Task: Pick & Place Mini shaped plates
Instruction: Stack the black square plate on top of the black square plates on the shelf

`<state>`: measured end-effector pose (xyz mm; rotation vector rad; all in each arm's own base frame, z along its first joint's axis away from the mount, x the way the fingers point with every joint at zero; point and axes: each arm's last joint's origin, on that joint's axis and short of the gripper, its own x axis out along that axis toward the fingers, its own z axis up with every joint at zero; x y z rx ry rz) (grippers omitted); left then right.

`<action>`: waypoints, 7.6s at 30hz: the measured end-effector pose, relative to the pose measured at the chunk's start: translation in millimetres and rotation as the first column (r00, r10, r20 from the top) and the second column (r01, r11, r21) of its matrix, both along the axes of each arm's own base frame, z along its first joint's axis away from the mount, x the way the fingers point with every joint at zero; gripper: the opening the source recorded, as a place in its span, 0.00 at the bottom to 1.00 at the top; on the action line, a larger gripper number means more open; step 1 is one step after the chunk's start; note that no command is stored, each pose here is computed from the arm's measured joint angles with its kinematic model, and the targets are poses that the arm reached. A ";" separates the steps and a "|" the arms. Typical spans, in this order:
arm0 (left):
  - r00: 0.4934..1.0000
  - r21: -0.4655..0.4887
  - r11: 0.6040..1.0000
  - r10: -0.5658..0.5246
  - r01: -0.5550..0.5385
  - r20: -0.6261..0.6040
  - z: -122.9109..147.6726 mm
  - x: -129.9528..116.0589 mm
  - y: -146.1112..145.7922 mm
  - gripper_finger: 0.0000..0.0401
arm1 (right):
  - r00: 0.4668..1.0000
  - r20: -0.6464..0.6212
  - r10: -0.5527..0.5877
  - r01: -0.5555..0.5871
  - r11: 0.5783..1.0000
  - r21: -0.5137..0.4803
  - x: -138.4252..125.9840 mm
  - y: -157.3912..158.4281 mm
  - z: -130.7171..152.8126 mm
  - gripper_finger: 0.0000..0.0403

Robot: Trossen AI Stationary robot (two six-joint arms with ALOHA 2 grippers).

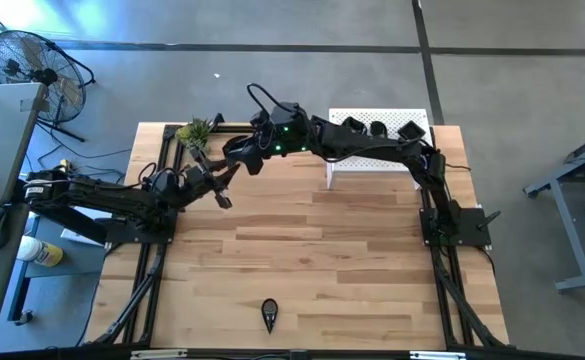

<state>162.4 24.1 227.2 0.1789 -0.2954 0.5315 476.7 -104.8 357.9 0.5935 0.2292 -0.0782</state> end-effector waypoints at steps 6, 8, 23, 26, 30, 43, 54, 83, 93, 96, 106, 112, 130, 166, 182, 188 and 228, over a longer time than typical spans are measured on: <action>1.000 0.022 1.000 -0.014 0.014 -0.011 0.2 0.5 -4.7 0.09 | 1.000 0.012 -0.001 0.001 1.000 -0.022 0.4 0.3 1.2 0.59; 1.000 0.038 0.999 0.003 -0.002 -0.013 1.2 0.1 -7.6 0.05 | 1.000 0.007 0.001 -0.001 1.000 -0.026 0.3 0.3 0.8 0.59; 0.990 0.055 0.989 0.139 -0.138 -0.027 3.4 -2.8 -12.5 0.21 | 0.999 0.042 0.004 -0.002 0.999 -0.036 1.2 0.2 3.9 0.59; 0.991 0.060 0.990 0.128 -0.127 -0.025 3.6 -2.7 -12.8 0.31 | 0.999 0.048 0.004 -0.002 0.999 -0.038 1.3 0.1 4.5 0.59; 0.994 0.071 0.992 0.104 -0.102 -0.024 3.9 -2.2 -13.5 0.41 | 0.998 0.064 0.004 -0.002 0.999 -0.041 1.6 0.1 6.0 0.59; 0.984 0.028 0.991 0.131 -0.128 -0.121 -4.4 1.9 -12.3 0.29 | 0.977 -0.174 0.123 -0.153 0.974 -0.168 -18.4 7.4 1.2 0.51; 0.938 0.035 0.997 -0.054 0.071 -0.343 -9.7 14.5 -17.3 0.04 | 0.882 -0.462 0.095 -0.292 0.879 -0.376 -63.3 64.1 -35.9 0.03; -0.023 -0.485 0.871 -0.485 0.072 -0.874 -33.6 97.4 -77.9 0.92 | 0.985 -0.109 0.135 -0.168 0.900 -0.401 -192.5 113.1 -128.1 0.01; -0.104 -0.427 0.902 -0.419 0.071 -0.902 -57.3 106.7 -78.4 0.93 | 0.983 -0.115 0.144 -0.179 0.896 -0.405 -192.7 113.3 -128.9 0.00; -0.116 -0.404 0.912 -0.395 0.072 -0.911 -61.6 108.2 -78.0 0.93 | 0.983 -0.115 0.144 -0.179 0.896 -0.405 -192.7 113.3 -128.9 0.01; -0.161 -0.403 0.913 -0.389 0.067 -0.907 -76.9 113.9 -79.4 0.82 | 0.983 -0.115 0.144 -0.179 0.896 -0.406 -192.7 113.3 -129.0 0.00; -0.177 -0.409 0.910 -0.391 0.073 -0.903 -79.5 114.3 -79.9 0.67 | 0.983 -0.115 0.144 -0.179 0.896 -0.406 -192.6 113.3 -129.0 0.00; -0.228 -0.386 0.921 -0.363 0.062 -0.903 -64.3 118.3 -80.1 0.56 | 0.983 -0.111 0.145 -0.178 0.896 -0.406 -192.4 113.3 -128.5 0.01; 0.185 -0.523 0.840 -0.542 0.143 -0.820 38.3 115.7 -30.9 0.55 | 0.980 -0.192 0.046 -0.163 0.742 -0.650 -227.4 176.0 -114.3 0.37; 0.756 -0.452 0.685 -0.654 0.571 -0.037 80.6 95.3 0.4 0.55 | 0.993 -0.033 -0.109 0.029 0.523 -0.852 -211.6 172.3 -104.5 0.38; 0.747 -0.373 0.656 -0.632 0.656 0.204 85.5 98.2 1.3 0.55 | 0.989 0.102 -0.110 0.133 0.322 -0.938 -203.2 171.6 -90.2 0.38; 0.723 -0.337 0.640 -0.616 0.691 0.312 84.9 106.6 3.0 0.55 | 0.987 0.143 -0.067 0.144 0.000 -0.990 -139.7 152.5 -54.4 0.23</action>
